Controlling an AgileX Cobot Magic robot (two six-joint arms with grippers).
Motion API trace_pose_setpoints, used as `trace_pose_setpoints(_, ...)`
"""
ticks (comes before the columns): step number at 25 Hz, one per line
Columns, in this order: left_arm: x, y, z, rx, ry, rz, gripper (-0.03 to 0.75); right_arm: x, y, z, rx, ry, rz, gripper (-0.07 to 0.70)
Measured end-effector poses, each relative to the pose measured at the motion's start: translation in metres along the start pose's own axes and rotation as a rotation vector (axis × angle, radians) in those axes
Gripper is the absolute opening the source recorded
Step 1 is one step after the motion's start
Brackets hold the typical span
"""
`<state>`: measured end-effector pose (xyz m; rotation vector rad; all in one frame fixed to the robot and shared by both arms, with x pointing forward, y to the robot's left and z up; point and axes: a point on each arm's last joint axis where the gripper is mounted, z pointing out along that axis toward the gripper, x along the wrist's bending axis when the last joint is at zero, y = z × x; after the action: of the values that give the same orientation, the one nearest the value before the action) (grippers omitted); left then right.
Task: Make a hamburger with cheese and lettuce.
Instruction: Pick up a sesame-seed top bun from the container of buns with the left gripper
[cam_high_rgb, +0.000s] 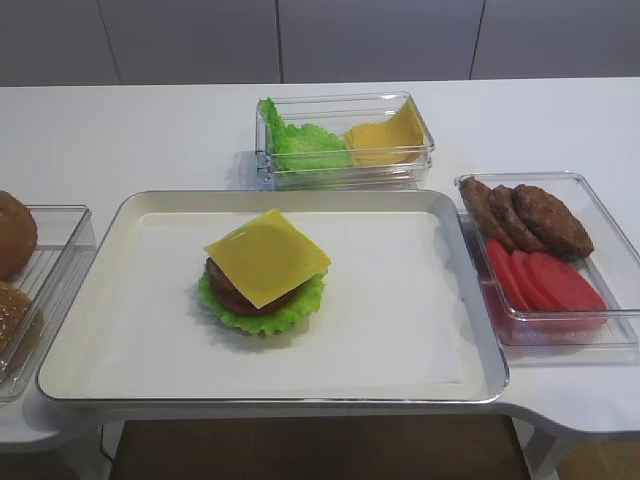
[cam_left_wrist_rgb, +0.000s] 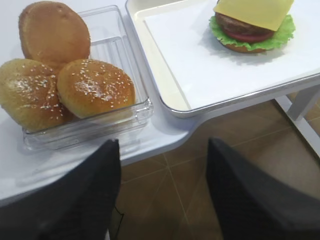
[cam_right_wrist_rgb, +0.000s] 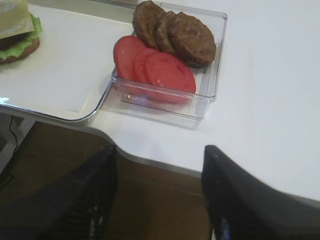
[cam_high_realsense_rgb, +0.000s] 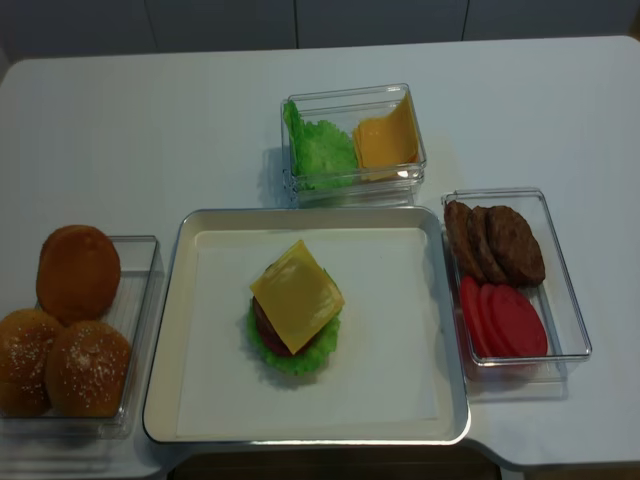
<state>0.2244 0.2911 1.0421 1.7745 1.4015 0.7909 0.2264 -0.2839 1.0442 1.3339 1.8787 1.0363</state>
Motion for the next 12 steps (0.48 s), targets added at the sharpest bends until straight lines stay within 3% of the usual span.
trace_pose_setpoints(5,0.0,-0.001,-0.001,0.023,0.001,-0.019,0.409,0.0,0.0,0.0,0.0,0.0,0.0,0.425)
trace_pose_setpoints(12,0.003,0.017,0.009,0.145,-0.012,-0.038,0.409,0.0,0.0,0.0,0.0,0.0,0.0,0.424)
